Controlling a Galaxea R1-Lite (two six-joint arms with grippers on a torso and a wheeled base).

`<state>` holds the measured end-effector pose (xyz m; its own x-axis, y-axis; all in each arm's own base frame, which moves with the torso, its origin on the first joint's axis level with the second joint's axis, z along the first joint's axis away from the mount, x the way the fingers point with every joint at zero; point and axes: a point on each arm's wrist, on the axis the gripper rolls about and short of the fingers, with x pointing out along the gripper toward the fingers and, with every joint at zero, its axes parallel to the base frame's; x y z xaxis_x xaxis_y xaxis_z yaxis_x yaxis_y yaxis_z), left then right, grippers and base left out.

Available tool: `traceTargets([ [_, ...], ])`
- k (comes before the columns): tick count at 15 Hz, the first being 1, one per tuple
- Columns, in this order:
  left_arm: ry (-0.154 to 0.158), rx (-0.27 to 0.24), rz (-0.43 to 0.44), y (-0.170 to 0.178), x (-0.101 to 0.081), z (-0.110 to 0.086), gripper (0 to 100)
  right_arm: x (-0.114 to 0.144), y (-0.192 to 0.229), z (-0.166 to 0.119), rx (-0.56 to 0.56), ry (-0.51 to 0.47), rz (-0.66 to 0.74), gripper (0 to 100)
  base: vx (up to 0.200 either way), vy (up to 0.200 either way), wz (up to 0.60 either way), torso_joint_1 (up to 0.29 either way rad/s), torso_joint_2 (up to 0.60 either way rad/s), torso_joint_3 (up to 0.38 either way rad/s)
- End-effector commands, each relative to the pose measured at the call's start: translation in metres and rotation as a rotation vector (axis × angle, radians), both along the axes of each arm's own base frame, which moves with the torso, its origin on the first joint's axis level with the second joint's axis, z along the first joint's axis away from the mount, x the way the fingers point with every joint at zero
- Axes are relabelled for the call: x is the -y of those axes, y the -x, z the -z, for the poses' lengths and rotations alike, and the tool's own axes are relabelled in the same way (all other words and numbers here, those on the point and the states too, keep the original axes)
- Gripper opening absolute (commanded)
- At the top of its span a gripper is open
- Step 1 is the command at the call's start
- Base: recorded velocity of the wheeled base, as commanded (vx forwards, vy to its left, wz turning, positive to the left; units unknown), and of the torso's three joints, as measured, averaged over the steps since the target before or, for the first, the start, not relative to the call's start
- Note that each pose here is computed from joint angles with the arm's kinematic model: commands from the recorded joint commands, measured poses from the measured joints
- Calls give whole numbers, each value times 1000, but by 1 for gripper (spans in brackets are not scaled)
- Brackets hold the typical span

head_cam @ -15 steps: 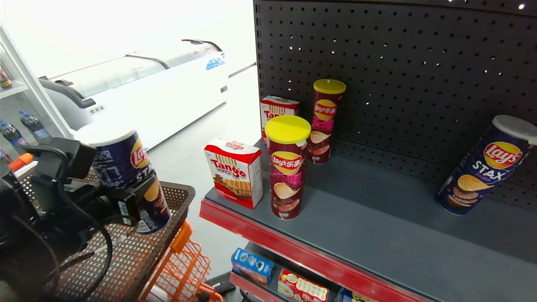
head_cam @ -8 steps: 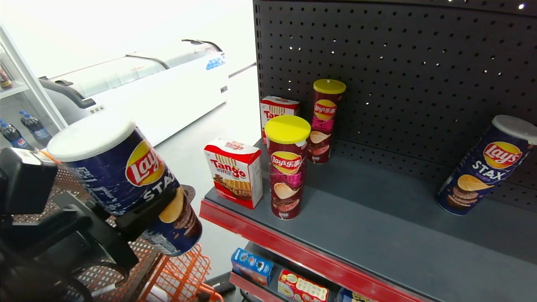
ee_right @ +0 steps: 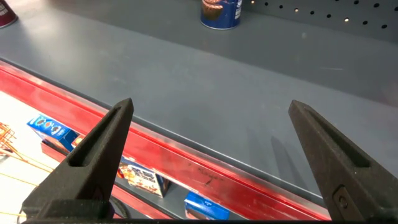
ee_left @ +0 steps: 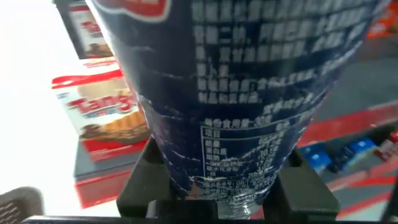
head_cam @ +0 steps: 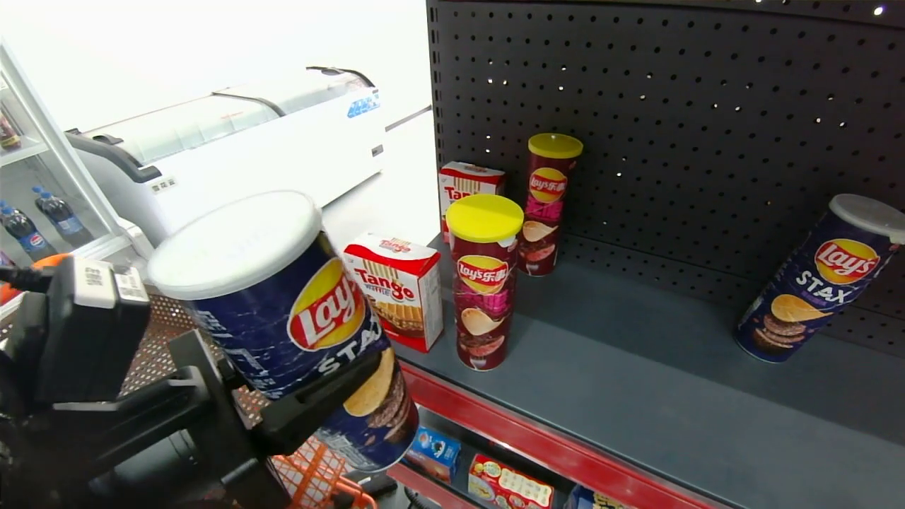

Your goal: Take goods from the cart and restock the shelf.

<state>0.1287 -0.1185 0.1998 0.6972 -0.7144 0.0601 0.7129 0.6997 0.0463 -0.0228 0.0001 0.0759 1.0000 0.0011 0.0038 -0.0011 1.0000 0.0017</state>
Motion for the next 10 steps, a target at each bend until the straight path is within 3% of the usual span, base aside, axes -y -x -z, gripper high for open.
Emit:
traceTargets([
  [1,-39,-31,64,-6,13,9,0,0,0,0,-1,0,0,100,0,0,0,0,0,0],
  [2,-41,-33,75,-6,14,9,0,0,0,0,-1,0,0,100,0,0,0,0,0,0],
  [5,-57,-46,222,-6,16,11,0,0,0,0,-1,2,0,100,0,0,0,0,0,0],
  [10,-62,-46,333,-12,23,10,0,0,0,0,-1,2,-2,100,0,0,0,0,0,0],
])
